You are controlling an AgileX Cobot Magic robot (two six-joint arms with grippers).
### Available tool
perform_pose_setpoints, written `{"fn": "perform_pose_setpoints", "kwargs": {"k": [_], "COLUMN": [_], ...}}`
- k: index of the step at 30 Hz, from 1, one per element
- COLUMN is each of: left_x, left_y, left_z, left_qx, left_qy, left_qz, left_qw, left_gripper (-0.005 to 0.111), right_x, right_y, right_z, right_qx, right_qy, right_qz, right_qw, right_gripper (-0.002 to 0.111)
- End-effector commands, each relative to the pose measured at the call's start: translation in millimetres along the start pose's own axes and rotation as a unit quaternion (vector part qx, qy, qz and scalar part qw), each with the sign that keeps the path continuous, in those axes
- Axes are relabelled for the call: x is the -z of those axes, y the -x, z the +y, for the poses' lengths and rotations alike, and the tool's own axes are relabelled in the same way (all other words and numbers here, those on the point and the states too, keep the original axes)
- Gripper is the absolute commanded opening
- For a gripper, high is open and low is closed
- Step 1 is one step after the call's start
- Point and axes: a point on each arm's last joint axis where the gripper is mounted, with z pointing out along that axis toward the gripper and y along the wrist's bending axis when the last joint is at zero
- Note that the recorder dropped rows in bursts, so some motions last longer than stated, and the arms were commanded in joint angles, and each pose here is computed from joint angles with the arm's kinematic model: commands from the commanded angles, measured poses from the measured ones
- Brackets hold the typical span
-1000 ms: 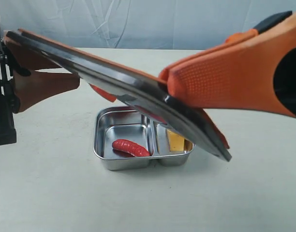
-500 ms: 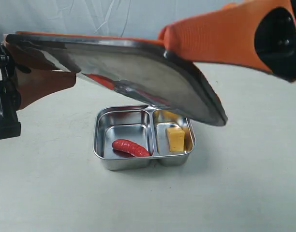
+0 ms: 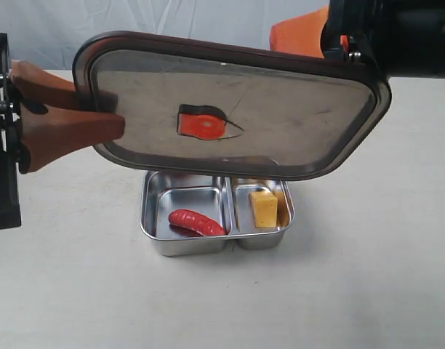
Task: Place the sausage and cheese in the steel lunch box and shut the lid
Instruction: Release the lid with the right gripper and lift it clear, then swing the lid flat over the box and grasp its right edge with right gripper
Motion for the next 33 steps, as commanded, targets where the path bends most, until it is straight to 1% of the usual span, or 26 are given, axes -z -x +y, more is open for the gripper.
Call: {"fn": "perform_pose_setpoints", "kwargs": {"k": [1, 3, 4, 8, 10, 12, 13, 16, 19, 21, 23, 25, 28, 31, 33], "left_x": [0, 0, -1, -2, -4, -5, -7, -11, -13, -13, -13, -14, -15, -15, -15], "left_y": [12, 10, 8, -1, -7, -15, -20, -26, -28, -28, -28, -27, -23, -21, -22], "left_z": [1.8, 3.5, 5.6, 14.1, 20.0, 25.1, 26.6, 29.5, 31.2, 32.0, 31.6, 30.3, 26.7, 25.5, 25.0], "left_qx": [0.03, 0.038, 0.041, 0.062, 0.095, 0.132, 0.149, 0.196, 0.217, 0.243, 0.246, 0.263, 0.29, 0.338, 0.374], "left_qy": [0.011, 0.018, 0.026, 0.062, 0.083, 0.099, 0.098, 0.095, 0.093, 0.095, 0.093, 0.086, 0.062, 0.055, 0.054], "left_qz": [-0.044, -0.036, -0.028, 0.006, 0.028, 0.051, 0.065, 0.074, 0.072, 0.069, 0.068, 0.063, 0.046, 0.034, 0.038], "left_qw": [0.999, 0.998, 0.998, 0.996, 0.992, 0.985, 0.982, 0.973, 0.969, 0.963, 0.962, 0.959, 0.954, 0.939, 0.925], "left_gripper": [0.0, 0.0, 0.0, 0.0, 0.0, 0.0, 0.0, 0.0, 0.0, 0.0, 0.0, 0.0, 0.0, 0.0, 0.0], "right_x": [-8, -9, -9, -8, -6, -3, 0, 9, 19, 24, 27, 29, 28, 25, 24], "right_y": [-7, -7, -6, 0, 3, 5, 7, 10, 11, 11, 12, 10, 4, -5, -12], "right_z": [-5, -6, -8, -20, -26, -31, -35, -45, -52, -55, -59, -61, -61, -66, -76], "right_qx": [-0.023, -0.023, -0.013, 0.018, 0.024, 0.022, 0.018, 0.006, -0.004, -0.006, -0.003, 0.013, 0.013, 0.008, -0.005], "right_qy": [0.017, 0.015, 0.005, -0.062, -0.089, -0.101, -0.11, -0.12, -0.112, -0.109, -0.113, -0.115, -0.105, -0.102, -0.118], "right_qz": [0.029, 0.03, 0.025, -0.011, -0.024, -0.03, -0.035, -0.041, -0.039, -0.038, -0.039, -0.036, -0.025, -0.009, -0.002], "right_qw": [0.999, 0.999, 1.0, 0.998, 0.995, 0.994, 0.993, 0.992, 0.993, 0.993, 0.993, 0.993, 0.994, 0.995, 0.993], "right_gripper": [-0.001, -0.001, -0.001, -0.001, -0.001, -0.001, -0.001, -0.001, -0.001, -0.001, -0.001, -0.001, -0.001, -0.001, 0.002]}}
